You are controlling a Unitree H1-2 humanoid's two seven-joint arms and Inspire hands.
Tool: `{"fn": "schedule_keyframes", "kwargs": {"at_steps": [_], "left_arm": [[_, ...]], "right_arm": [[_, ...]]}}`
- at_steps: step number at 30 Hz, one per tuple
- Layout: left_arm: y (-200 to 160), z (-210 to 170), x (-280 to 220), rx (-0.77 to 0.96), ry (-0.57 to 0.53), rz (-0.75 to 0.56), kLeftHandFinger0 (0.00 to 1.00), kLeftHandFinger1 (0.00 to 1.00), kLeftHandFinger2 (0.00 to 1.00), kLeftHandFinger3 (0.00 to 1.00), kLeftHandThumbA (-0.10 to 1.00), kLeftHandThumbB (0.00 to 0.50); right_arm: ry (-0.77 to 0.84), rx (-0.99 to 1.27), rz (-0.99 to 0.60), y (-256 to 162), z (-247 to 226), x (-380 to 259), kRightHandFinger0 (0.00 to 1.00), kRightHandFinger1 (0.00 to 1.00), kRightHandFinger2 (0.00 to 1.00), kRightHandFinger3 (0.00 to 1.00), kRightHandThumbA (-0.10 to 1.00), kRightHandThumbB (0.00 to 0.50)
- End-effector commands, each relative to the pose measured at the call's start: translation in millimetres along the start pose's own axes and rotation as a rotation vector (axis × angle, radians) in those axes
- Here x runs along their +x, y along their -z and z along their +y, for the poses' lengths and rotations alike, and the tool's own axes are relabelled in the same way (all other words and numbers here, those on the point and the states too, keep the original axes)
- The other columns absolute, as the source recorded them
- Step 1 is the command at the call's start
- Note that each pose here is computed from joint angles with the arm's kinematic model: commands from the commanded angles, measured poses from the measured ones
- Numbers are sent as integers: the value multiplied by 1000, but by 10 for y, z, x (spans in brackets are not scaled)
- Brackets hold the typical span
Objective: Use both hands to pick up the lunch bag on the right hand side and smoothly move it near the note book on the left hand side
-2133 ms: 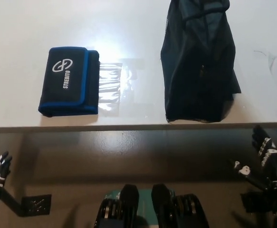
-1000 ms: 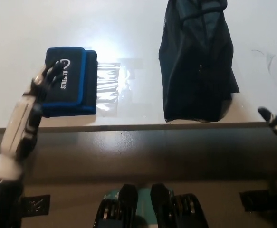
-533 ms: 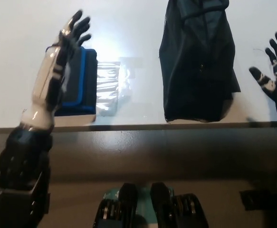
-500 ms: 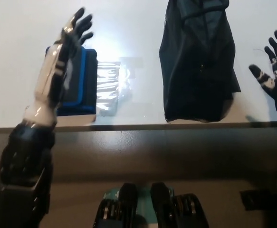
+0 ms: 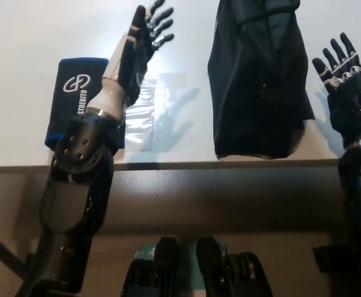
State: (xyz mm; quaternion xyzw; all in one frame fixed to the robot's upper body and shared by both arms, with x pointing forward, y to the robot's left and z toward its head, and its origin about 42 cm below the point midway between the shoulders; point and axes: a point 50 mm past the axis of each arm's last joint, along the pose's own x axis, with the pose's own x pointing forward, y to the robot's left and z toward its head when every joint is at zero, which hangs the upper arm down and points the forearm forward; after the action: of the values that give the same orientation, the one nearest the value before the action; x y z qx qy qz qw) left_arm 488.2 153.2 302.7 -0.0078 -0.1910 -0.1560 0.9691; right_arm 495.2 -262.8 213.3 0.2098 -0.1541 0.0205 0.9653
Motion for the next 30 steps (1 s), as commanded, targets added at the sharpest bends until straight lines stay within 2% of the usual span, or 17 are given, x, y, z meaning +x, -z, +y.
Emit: {"fn": "schedule_keyframes", "kwargs": {"at_steps": [1,6,10,12,16,19,23,30], "left_arm": [[-109,-100,289,-35,86,39,1000,1000,1000,1000,1000,422],[34,-141,430,-62,119,105,1000,1000,1000,1000,1000,431],[116,-168,488,-65,135,141,1000,1000,1000,1000,1000,450],[164,-203,521,-43,141,155,1000,1000,1000,1000,1000,439],[234,-250,579,-25,169,184,1000,1000,1000,1000,1000,436],[280,-280,623,-2,173,188,1000,1000,1000,1000,1000,415],[338,-363,636,3,201,226,1000,1000,1000,1000,1000,441],[364,-470,623,-33,222,208,1000,1000,1000,1000,1000,456]], "right_arm": [[-103,115,-82,-199,252,300,1000,1000,1000,1000,1000,282],[-146,126,-37,-141,343,377,1000,1000,1000,1000,1000,343],[-156,141,-29,-100,372,396,1000,1000,1000,1000,1000,349],[-161,146,-22,-77,375,387,1000,1000,1000,1000,1000,364],[-160,160,-29,-74,397,373,1000,1000,1000,1000,1000,354],[-164,171,-35,-72,441,371,1000,1000,1000,1000,1000,344],[-184,181,-31,-22,567,377,1000,1000,1000,1000,1000,340],[-237,206,8,120,909,405,1000,1000,1000,1000,1000,343]]}}
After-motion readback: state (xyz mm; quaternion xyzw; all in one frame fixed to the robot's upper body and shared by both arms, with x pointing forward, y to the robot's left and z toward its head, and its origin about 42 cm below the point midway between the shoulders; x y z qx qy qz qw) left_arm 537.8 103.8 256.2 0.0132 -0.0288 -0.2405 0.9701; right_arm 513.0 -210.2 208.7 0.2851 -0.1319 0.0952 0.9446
